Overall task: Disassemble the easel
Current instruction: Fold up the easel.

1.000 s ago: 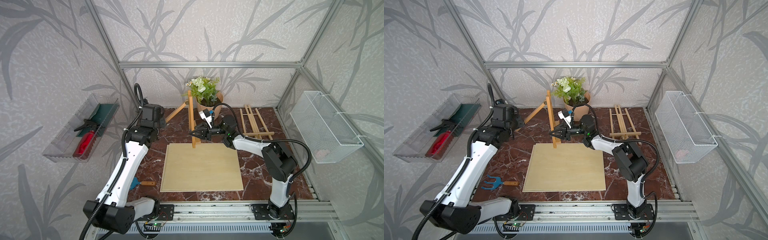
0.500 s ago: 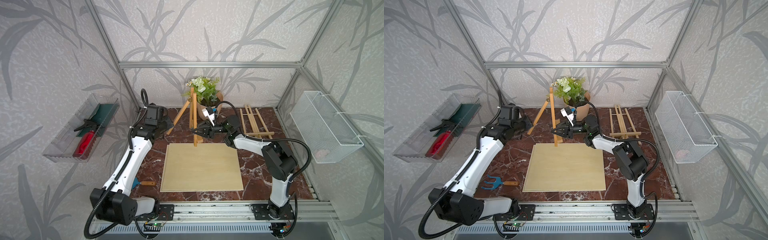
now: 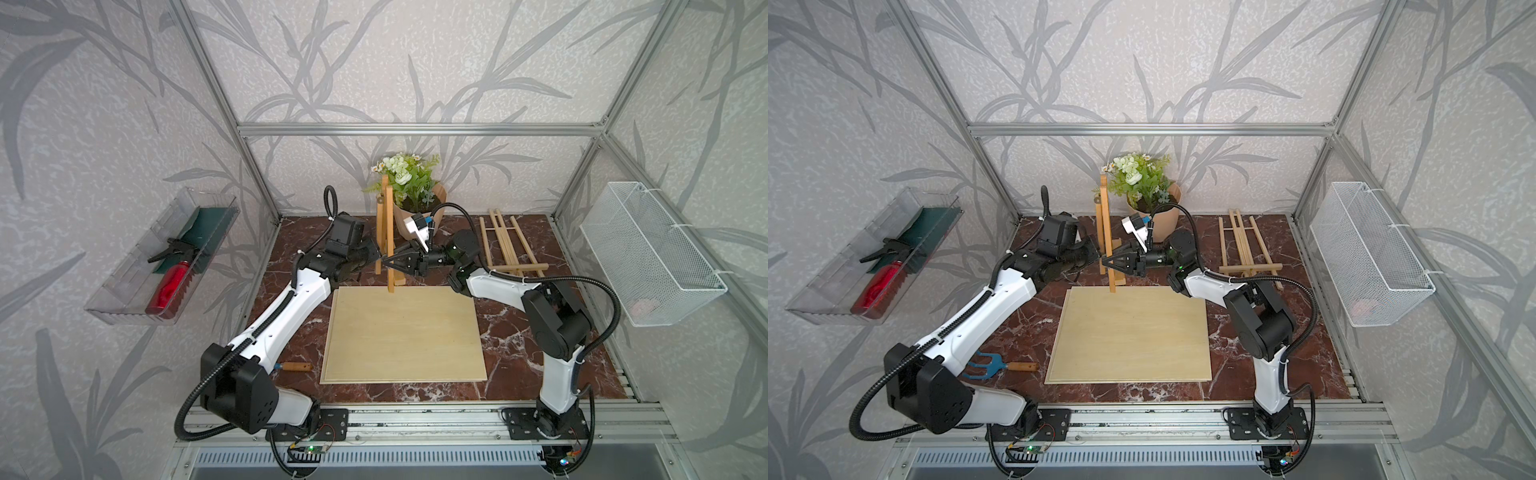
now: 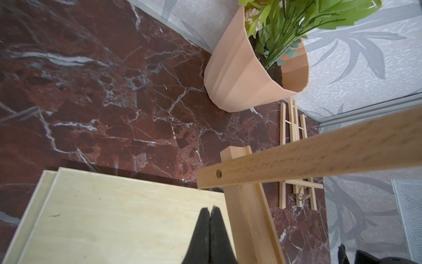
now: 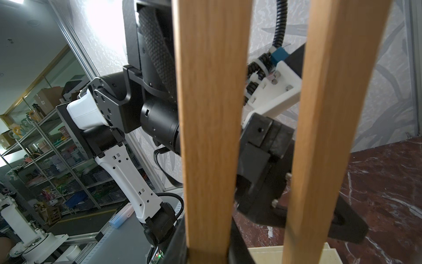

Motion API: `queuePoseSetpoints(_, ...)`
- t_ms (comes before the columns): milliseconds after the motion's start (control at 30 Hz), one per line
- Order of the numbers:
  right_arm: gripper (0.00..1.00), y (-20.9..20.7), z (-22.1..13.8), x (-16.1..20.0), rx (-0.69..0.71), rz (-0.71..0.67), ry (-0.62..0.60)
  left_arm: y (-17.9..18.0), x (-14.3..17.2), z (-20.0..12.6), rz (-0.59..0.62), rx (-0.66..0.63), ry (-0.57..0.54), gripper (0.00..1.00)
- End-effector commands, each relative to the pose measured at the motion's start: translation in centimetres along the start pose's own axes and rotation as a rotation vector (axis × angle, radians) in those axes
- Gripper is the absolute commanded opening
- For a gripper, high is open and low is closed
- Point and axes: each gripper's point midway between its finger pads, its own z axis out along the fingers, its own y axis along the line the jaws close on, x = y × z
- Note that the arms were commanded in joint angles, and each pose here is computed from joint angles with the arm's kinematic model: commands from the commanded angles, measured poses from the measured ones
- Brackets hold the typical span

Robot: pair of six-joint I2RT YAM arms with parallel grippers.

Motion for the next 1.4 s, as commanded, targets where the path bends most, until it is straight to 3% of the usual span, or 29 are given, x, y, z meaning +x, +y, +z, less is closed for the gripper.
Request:
queuePoseSetpoints(0,0.00,1.8,0.4,-2.7,-0.039,-0.153,-0.051,-2.2,-0.1,0.9,-0.087,0.116,-0.020,0.00)
queuePoseSetpoints(200,0.00,1.7,-0.3,-3.3,-0.046,-0.144,-0.074,-3.8,-0.4,1.0,-0.122,0.203,-0.025,0.00)
queuePoseSetpoints(533,0.00,1.8,-0.6,-3.5,-0.059,-0.134,-0.089,-2.2,-0.8,-1.3,-0.110,0.160,-0.077,0.00)
queuePoseSetpoints(800,0.00,1.8,-0.6,-3.6,-0.063,-0.133,-0.092,-1.7,0.6,-1.3,-0.124,0.166,-0.026,0.00)
queuePoseSetpoints(1367,0.00,1.4,-0.2,-3.4,-0.072,-0.119,-0.092,-6.4,1.2,-0.9,-0.174,0.374,0.033,0.00)
